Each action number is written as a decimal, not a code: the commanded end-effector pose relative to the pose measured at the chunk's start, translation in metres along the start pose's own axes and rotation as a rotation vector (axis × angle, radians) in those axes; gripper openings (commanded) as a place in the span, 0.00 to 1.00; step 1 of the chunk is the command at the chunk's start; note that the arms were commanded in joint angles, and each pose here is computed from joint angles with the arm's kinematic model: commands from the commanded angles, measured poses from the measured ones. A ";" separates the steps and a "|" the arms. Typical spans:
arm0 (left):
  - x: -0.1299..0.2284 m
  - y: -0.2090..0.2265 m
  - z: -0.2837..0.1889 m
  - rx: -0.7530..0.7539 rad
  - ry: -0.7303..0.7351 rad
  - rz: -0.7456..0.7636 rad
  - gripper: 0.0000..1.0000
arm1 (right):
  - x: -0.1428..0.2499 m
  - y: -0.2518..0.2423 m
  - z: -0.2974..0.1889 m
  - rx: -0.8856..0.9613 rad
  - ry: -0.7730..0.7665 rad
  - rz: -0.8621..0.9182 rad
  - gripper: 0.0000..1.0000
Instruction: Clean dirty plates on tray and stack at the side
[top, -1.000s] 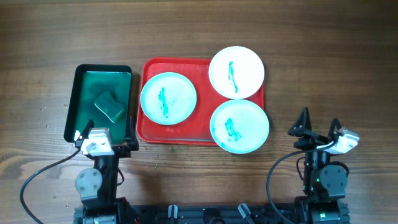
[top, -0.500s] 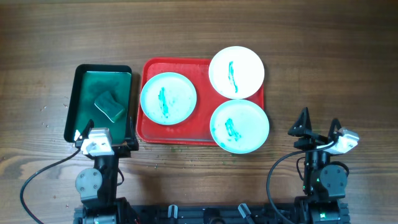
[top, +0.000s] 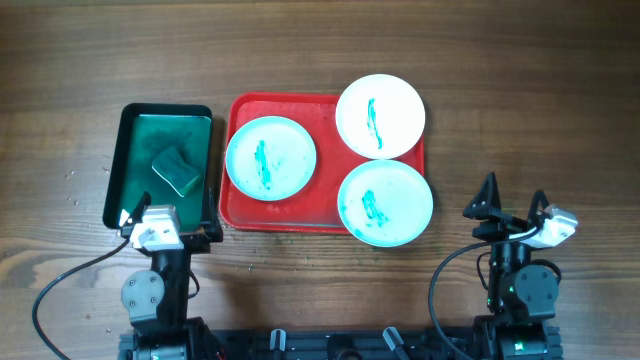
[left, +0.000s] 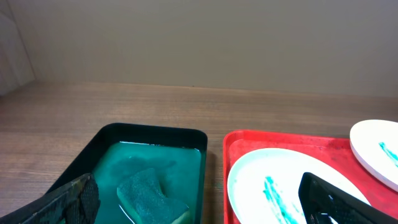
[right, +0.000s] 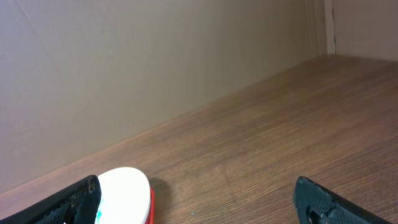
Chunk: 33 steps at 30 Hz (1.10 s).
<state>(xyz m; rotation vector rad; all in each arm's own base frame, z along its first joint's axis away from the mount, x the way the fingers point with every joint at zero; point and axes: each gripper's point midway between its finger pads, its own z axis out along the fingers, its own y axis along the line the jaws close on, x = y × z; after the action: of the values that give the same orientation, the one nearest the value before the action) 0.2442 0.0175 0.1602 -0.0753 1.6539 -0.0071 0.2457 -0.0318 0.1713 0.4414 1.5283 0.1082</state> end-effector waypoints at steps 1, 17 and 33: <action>0.002 0.000 0.000 -0.003 -0.003 0.023 1.00 | -0.001 -0.004 0.000 0.020 -0.004 0.012 1.00; 0.002 0.001 0.000 -0.006 -0.004 0.023 1.00 | -0.001 -0.003 0.000 0.018 -0.005 0.092 1.00; -0.023 -0.011 0.000 0.063 -0.068 -0.059 1.00 | -0.008 0.027 -0.001 -0.146 0.020 0.525 1.00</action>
<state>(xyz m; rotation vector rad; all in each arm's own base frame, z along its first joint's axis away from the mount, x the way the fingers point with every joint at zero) 0.2455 0.0111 0.1888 -0.0689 1.5320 -0.0674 0.2462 -0.0314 0.1748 0.8597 1.3534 0.5562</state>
